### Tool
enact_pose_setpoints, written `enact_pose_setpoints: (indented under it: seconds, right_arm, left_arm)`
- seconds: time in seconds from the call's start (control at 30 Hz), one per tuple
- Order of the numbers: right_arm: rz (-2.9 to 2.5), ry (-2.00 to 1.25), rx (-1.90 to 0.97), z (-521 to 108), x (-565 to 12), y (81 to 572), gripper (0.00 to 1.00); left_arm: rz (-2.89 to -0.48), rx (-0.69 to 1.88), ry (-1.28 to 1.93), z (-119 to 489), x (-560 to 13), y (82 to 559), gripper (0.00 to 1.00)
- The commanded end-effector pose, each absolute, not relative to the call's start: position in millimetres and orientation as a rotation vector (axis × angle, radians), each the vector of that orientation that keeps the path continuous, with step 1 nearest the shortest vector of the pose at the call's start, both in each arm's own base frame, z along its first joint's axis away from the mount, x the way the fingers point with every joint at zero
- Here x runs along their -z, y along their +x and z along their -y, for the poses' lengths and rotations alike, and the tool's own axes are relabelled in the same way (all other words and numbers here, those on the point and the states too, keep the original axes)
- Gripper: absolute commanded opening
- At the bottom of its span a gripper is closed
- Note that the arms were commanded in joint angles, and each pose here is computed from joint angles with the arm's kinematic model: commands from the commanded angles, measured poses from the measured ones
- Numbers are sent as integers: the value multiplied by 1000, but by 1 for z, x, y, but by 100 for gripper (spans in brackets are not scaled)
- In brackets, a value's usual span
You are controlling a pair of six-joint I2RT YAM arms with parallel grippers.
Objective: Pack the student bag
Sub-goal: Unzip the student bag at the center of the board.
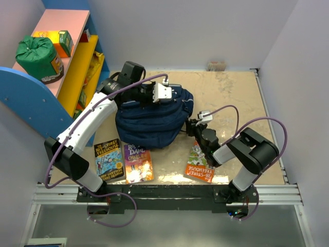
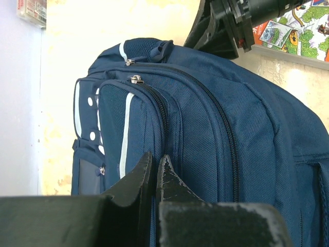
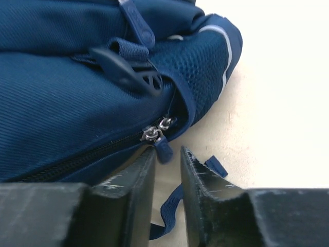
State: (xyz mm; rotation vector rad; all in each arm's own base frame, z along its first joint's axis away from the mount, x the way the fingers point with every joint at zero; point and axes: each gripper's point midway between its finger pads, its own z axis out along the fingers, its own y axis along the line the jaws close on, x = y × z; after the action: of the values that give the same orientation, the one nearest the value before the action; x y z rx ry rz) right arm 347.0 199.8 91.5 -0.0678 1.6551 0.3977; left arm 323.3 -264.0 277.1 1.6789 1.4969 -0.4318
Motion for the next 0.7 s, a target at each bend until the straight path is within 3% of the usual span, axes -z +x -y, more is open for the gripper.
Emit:
enact_pose_setpoints:
  seconds: [0.0, 0.2, 0.4, 0.5, 0.63, 0.67]
  right_arm:
    - [-1503, -69, -476, -215, -132, 356, 38]
    - [-1514, -46, -460, -212, -129, 358, 48]
    - [-1493, -37, -457, -212, -130, 361, 39]
    - [-1491, -60, -472, -215, -130, 358, 26]
    - [-1508, -52, -442, -211, -126, 358, 0]
    - [-1508, -43, -437, -211, -127, 358, 0]
  left_arm:
    - [-1286, 390, 1583, 270, -350, 319, 0]
    - [-1280, 408, 1575, 272, -353, 318, 0]
    - [-1293, 423, 1586, 272, -351, 315, 0]
    - [-1309, 424, 1596, 271, -344, 315, 0]
    - [-1311, 435, 1599, 271, -342, 313, 0]
    - [-1313, 436, 1603, 271, -339, 313, 0]
